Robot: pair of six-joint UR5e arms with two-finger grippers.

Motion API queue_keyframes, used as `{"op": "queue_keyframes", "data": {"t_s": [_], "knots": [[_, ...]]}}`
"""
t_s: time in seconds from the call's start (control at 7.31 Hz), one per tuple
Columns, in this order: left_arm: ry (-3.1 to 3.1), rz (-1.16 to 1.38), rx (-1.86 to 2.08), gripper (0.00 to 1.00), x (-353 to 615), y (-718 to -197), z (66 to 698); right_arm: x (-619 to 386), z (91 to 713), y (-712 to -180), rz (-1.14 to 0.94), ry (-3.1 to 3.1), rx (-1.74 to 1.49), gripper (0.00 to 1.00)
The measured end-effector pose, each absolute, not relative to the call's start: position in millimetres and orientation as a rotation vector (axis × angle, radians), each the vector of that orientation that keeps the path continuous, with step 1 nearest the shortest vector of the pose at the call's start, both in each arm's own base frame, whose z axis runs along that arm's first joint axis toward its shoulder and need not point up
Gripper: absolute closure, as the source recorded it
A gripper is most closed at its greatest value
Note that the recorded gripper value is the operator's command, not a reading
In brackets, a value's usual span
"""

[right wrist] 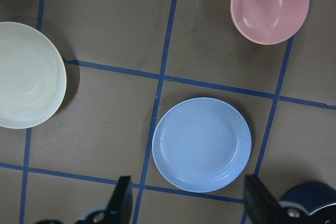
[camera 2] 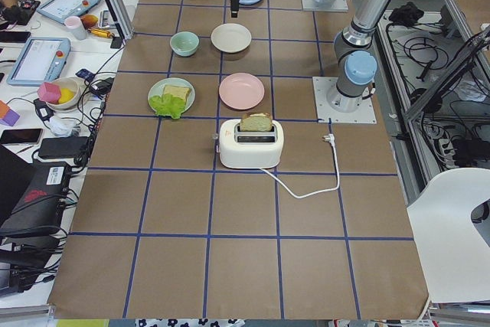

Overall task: Stack three plates with pink and blue
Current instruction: 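Lower left gripper to pink plate rim while right descends to blue plate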

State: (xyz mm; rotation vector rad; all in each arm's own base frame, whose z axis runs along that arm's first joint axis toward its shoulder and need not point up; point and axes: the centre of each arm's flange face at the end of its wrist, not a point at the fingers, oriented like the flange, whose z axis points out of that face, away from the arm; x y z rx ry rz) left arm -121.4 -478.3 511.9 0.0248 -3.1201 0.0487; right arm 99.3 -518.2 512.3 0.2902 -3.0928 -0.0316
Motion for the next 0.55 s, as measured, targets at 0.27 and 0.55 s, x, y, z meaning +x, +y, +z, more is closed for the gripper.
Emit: {"op": "queue_keyframes", "data": {"t_s": [0.27,0.55], "knots": [[-3.111,-0.073,0.036,0.00,-118,-479,467,60,487,-522,-0.083,-3.098,0.262,0.25],[-3.105,-0.157,0.043,0.00,-116,-469,385,16,459,-523,-0.108,-3.104,0.222,0.24]]}}
